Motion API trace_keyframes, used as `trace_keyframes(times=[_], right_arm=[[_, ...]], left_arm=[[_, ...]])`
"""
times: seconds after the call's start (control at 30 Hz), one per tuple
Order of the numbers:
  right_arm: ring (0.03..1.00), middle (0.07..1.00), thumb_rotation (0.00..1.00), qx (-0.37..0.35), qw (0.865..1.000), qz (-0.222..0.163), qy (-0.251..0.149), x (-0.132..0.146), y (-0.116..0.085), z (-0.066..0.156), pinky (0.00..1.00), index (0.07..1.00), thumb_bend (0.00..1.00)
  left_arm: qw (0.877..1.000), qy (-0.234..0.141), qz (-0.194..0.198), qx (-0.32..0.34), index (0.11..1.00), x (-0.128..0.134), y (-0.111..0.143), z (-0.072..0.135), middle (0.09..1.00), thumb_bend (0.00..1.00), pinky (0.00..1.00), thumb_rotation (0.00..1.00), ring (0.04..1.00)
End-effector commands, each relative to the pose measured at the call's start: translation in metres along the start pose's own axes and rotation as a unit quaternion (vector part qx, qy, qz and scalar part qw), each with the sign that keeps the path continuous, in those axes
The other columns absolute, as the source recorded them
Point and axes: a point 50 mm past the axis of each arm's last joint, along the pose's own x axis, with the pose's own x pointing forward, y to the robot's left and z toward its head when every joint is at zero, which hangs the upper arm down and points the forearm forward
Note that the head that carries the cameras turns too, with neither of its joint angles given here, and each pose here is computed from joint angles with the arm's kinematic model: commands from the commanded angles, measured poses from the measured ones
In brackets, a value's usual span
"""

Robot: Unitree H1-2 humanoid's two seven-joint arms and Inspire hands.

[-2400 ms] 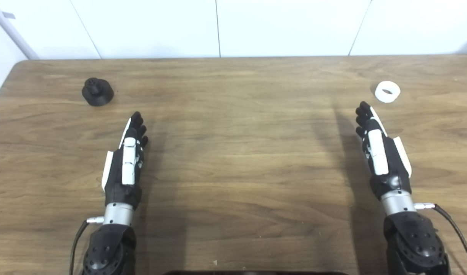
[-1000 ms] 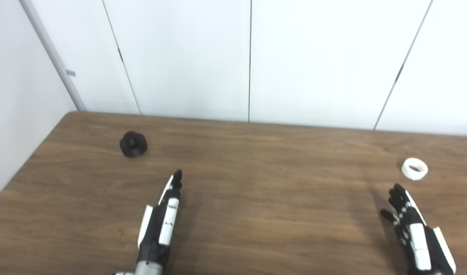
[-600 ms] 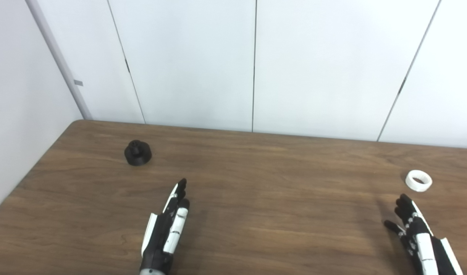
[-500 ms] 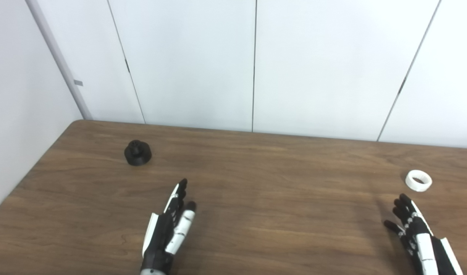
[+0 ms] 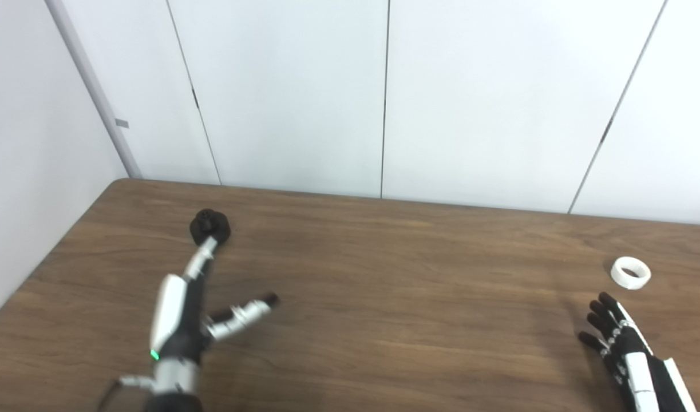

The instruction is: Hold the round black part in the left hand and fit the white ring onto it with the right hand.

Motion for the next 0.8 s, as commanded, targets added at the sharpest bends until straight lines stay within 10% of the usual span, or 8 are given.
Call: trace_keyframes(times=[0.0,0.77], right_arm=[[0.927,0.929,0.98,0.001,1.0,-0.005,0.021,-0.007,0.002,-0.013,0.91,0.928,0.63],[0.914,0.915,0.98,0.0,1.0,-0.009,0.008,-0.004,0.007,-0.011,0.9,0.914,0.61]], left_arm=[[0.999,-0.021,0.029,0.013,0.927,0.012,0.01,0.01,0.954,0.89,0.96,0.23,0.964],[0.992,0.046,0.064,0.094,0.855,0.115,0.022,-0.021,0.933,0.92,0.99,0.24,0.983]])
